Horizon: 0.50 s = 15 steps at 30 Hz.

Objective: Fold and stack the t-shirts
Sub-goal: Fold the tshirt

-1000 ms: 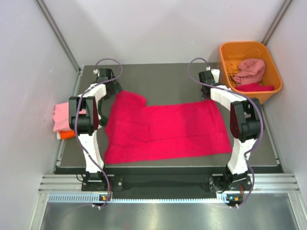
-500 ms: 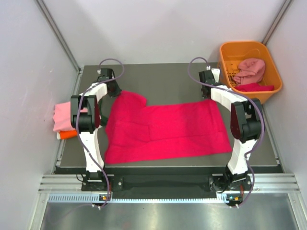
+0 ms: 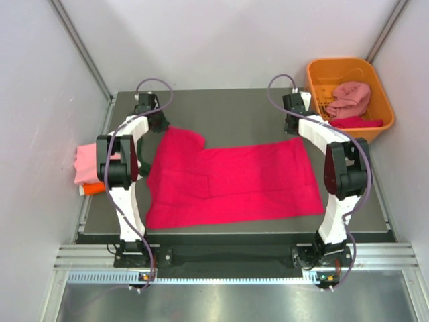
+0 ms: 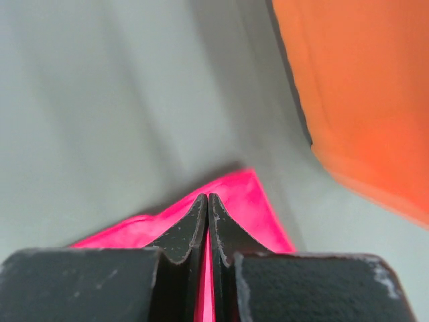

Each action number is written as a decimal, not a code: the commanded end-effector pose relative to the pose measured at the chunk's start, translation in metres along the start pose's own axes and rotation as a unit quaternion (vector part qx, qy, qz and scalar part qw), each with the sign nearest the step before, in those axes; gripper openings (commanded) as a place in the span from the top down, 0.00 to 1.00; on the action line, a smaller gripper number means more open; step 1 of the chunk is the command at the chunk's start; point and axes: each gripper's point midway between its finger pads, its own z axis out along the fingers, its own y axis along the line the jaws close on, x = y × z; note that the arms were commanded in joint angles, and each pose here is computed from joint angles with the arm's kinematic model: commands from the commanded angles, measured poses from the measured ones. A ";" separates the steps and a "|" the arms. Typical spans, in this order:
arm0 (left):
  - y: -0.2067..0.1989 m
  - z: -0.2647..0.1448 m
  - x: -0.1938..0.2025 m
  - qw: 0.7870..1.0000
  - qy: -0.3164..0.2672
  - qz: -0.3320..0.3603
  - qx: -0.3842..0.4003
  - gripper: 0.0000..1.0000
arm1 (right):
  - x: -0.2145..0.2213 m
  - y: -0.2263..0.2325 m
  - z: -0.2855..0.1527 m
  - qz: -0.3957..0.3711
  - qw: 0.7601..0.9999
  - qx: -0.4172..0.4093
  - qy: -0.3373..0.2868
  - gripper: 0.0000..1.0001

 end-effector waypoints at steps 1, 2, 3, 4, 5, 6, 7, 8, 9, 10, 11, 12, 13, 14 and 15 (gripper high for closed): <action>-0.028 -0.014 -0.048 0.998 -0.055 0.001 0.034 1.00 | -0.034 0.005 -0.008 0.026 0.999 -0.016 -0.032 1.00; -0.028 -0.013 -0.048 0.998 -0.055 0.000 0.034 1.00 | -0.034 0.005 -0.007 0.026 0.999 -0.015 -0.030 1.00; -0.029 -0.013 -0.050 0.998 -0.056 -0.002 0.034 1.00 | -0.036 0.005 -0.006 0.026 0.999 -0.015 -0.031 1.00; -0.032 -0.015 -0.054 0.997 -0.061 -0.002 0.038 1.00 | -0.037 0.006 -0.005 0.028 0.999 -0.015 -0.030 1.00; -0.032 -0.014 -0.056 0.997 -0.063 -0.004 0.038 1.00 | -0.036 0.005 -0.003 0.028 0.999 -0.015 -0.028 1.00; -0.033 -0.013 -0.058 0.997 -0.066 -0.005 0.039 1.00 | -0.040 0.006 -0.004 0.031 0.999 -0.018 -0.031 1.00; -0.033 -0.010 -0.059 0.997 -0.063 -0.005 0.037 1.00 | -0.037 0.007 -0.001 0.029 0.999 -0.017 -0.026 1.00; -0.032 -0.009 -0.058 0.998 -0.058 -0.006 0.034 1.00 | -0.038 0.007 0.000 0.028 0.999 -0.018 -0.025 1.00; -0.032 -0.008 -0.058 0.998 -0.053 -0.004 0.031 1.00 | -0.039 0.007 0.001 0.027 0.999 -0.018 -0.024 1.00; -0.033 -0.009 -0.061 0.998 -0.052 -0.001 0.030 1.00 | -0.038 0.008 0.001 0.025 0.999 -0.019 -0.022 1.00; -0.030 -0.005 -0.056 0.999 -0.044 -0.002 0.026 1.00 | -0.036 0.009 0.001 0.023 0.999 -0.020 -0.021 0.91; -0.029 -0.004 -0.054 0.999 -0.043 -0.002 0.025 1.00 | -0.033 0.008 0.002 0.021 0.999 -0.018 -0.018 0.84; -0.026 -0.004 -0.050 0.999 -0.038 0.000 0.022 1.00 | -0.032 0.007 0.001 0.021 0.999 -0.018 -0.018 0.68; -0.024 -0.004 -0.050 0.999 -0.040 0.001 0.017 1.00 | -0.031 0.006 0.001 0.020 0.999 -0.018 -0.020 0.63; -0.021 -0.003 -0.046 0.999 -0.035 0.001 0.011 1.00 | -0.023 0.003 0.002 0.013 1.000 -0.012 -0.014 0.60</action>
